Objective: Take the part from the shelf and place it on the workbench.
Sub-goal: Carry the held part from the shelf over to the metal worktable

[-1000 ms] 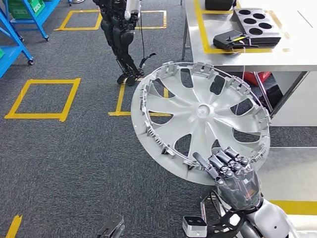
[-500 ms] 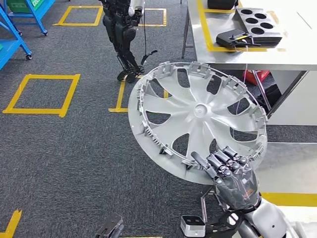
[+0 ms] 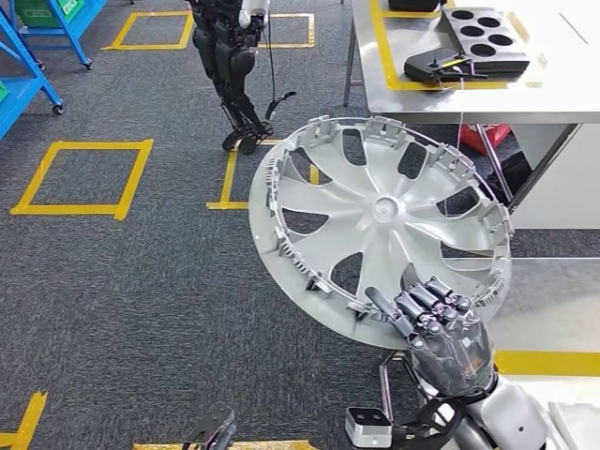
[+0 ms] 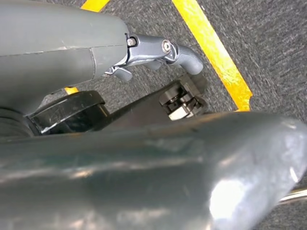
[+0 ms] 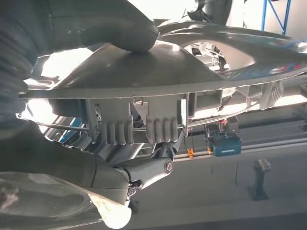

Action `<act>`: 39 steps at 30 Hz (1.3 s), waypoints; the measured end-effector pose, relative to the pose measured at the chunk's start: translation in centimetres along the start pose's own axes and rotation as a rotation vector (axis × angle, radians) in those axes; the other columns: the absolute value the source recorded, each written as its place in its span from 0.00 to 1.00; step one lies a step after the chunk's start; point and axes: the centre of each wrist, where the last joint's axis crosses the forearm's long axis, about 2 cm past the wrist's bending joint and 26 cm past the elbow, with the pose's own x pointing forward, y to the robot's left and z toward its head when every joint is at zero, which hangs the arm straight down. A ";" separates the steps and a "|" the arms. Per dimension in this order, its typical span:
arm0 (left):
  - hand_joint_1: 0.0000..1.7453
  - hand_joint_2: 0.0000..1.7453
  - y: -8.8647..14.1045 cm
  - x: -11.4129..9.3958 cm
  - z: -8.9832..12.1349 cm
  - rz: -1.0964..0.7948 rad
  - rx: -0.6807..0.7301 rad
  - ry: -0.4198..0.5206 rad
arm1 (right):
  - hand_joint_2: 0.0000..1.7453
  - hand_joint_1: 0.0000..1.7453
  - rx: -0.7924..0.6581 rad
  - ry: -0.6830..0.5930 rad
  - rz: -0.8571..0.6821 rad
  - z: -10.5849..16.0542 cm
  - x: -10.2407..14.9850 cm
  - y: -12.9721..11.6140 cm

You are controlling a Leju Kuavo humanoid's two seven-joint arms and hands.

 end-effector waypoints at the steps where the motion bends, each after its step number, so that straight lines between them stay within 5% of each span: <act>1: 0.00 0.00 0.0 0.0 0.0 0.000 0.000 0.000 | 1.00 1.00 0.000 0.001 0.001 0.0 0.0 0.0; 39: 0.00 0.00 0.2 0.2 0.0 -0.008 0.005 0.005 | 1.00 1.00 -0.004 0.033 0.001 -0.1 0.0 0.0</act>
